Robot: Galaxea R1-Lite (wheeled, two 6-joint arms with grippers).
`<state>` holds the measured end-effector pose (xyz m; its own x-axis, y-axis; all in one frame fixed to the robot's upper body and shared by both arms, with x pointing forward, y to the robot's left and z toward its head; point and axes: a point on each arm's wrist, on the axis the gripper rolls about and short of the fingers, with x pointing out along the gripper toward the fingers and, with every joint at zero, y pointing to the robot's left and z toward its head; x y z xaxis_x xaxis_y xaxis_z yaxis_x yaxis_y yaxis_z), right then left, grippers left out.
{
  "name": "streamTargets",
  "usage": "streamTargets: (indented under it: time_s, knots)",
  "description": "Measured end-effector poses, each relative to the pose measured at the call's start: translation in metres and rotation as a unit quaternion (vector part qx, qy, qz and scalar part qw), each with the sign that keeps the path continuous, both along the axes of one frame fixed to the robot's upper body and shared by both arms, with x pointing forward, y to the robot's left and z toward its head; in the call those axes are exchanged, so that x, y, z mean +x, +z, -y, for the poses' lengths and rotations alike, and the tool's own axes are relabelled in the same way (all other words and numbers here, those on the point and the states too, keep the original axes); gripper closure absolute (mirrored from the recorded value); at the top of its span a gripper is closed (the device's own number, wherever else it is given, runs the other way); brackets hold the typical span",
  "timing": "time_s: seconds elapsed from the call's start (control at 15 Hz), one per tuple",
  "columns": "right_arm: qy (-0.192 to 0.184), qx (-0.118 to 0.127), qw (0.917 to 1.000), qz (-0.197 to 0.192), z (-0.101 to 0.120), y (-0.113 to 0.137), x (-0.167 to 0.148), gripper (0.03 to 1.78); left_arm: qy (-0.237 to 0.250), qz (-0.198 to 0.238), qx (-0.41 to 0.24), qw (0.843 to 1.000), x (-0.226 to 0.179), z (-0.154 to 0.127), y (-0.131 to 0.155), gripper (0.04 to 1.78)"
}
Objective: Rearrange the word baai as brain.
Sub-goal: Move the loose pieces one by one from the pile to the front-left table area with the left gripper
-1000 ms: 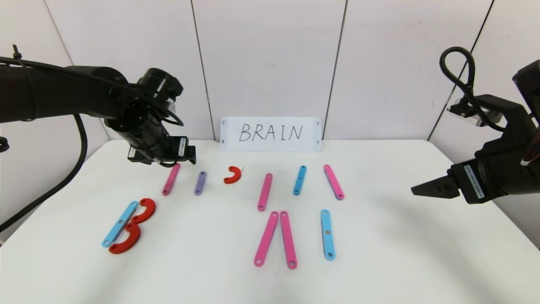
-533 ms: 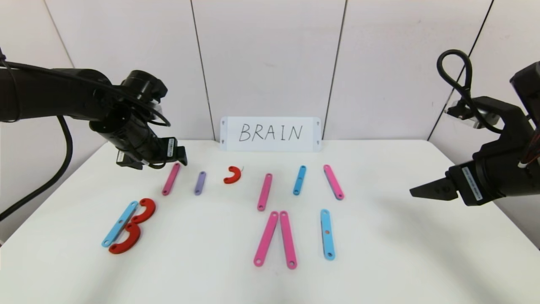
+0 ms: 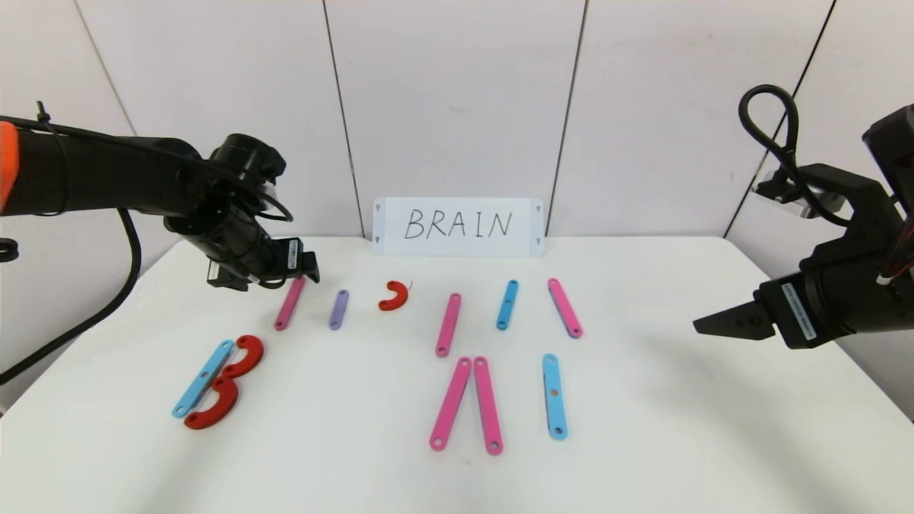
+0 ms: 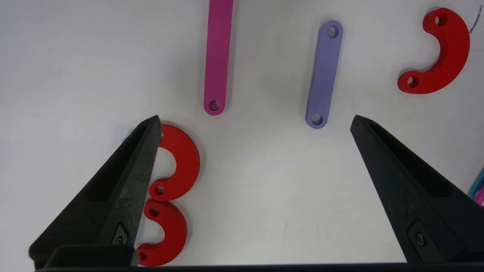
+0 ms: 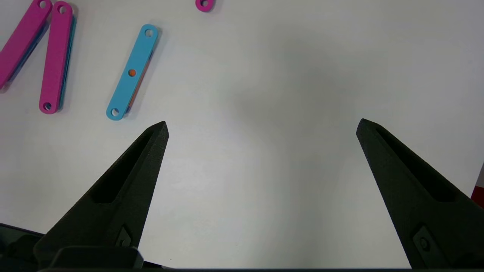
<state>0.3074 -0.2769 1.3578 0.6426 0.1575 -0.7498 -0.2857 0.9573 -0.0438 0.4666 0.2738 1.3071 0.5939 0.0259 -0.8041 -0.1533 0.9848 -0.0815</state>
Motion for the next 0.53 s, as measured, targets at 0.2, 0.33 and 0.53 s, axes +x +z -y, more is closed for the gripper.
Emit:
streamTargets:
  time_s: [0.2,0.33,0.53]
  knots:
    - [-0.001,0.000,1.0000,0.000,0.000,0.000,0.000,0.07,0.001,-0.008,-0.002,1.000,0.005,-0.001,-0.007,0.07]
    - [-0.001,0.000,1.0000,0.000,0.000,0.000,0.000,0.07,0.005,-0.006,-0.003,1.000,0.009,-0.004,-0.011,0.07]
    - [-0.001,0.000,1.0000,0.000,0.000,0.000,0.000,0.07,0.010,-0.008,-0.001,1.000,0.012,-0.007,-0.014,0.07]
